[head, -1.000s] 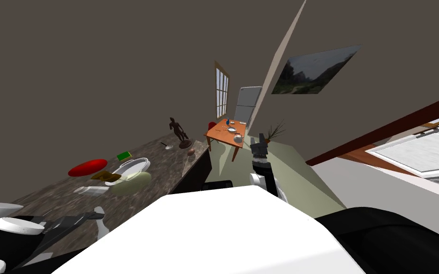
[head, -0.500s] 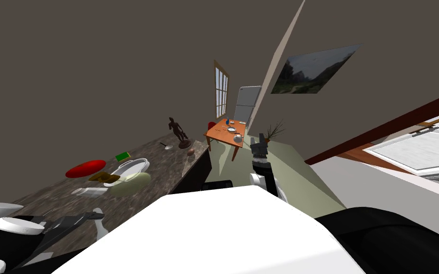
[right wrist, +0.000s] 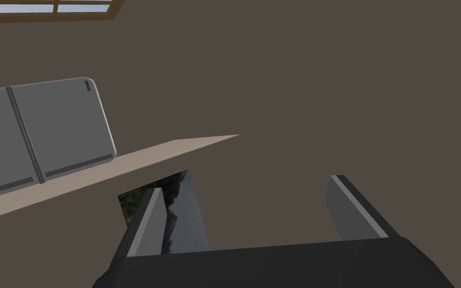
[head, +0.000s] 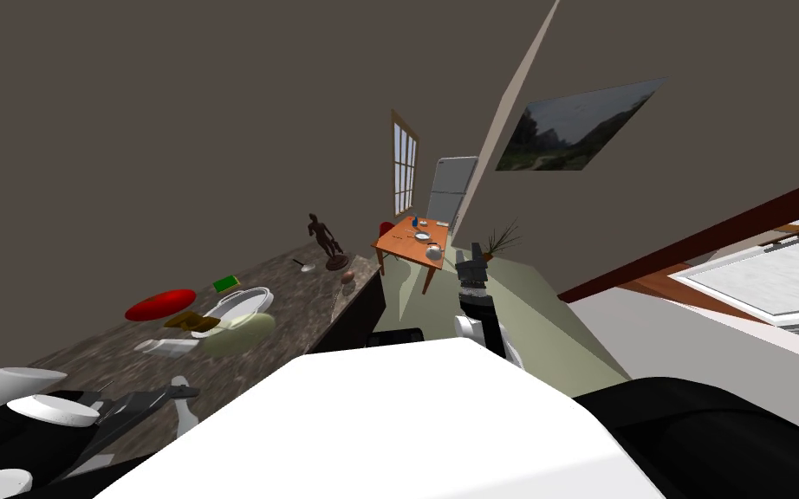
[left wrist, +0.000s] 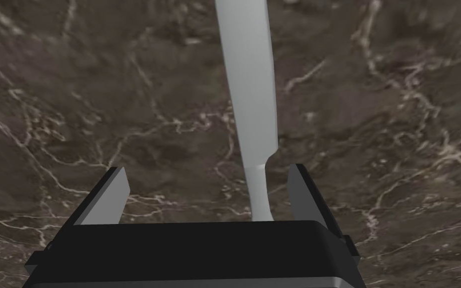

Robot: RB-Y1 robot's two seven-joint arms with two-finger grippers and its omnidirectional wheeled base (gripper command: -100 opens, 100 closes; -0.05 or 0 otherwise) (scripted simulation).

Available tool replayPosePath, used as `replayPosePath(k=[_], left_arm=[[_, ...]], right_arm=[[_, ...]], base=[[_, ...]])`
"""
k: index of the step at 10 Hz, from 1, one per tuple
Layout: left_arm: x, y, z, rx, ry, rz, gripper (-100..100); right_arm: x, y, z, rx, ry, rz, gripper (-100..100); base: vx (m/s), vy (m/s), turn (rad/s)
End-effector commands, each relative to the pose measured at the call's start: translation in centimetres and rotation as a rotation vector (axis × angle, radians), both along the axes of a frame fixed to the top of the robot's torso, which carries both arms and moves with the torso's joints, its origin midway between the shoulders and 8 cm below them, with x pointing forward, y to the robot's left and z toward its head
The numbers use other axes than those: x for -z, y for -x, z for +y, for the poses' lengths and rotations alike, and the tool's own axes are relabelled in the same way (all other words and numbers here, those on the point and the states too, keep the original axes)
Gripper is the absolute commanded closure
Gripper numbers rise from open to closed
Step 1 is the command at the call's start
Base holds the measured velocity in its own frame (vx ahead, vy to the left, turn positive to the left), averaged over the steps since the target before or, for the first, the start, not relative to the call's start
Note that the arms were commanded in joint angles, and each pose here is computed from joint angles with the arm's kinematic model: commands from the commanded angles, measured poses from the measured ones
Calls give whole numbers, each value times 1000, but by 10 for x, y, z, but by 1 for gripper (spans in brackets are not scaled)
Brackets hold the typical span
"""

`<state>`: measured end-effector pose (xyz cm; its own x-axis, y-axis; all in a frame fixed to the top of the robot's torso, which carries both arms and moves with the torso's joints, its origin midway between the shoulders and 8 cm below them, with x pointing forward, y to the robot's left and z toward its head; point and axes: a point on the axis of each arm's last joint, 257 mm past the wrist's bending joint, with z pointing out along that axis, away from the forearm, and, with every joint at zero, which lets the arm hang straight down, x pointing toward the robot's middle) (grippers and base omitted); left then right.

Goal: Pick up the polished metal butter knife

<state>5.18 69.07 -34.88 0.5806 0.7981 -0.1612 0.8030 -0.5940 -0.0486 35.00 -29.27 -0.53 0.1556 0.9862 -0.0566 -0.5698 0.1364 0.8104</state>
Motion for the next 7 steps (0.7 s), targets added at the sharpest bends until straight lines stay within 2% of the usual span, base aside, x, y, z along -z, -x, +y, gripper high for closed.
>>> replayPosePath(k=[1, 3, 4, 7], left_arm=[[4, -1, -1, 3, 0, 0, -100], [3, -1, -1, 3, 0, 0, -100], [3, -1, -1, 3, -1, 0, 100], [3, -1, 0, 2, -2, 0, 100]], right_arm=[[0, 0, 0, 0, 0, 0, 0], [0, 0, 0, 0, 0, 0, 0], [0, 0, 0, 0, 0, 0, 0], [0, 0, 0, 0, 0, 0, 0]], base=[[7, -8, 24], [0, 0, 0], [2, -2, -13], [-1, 1, 9]])
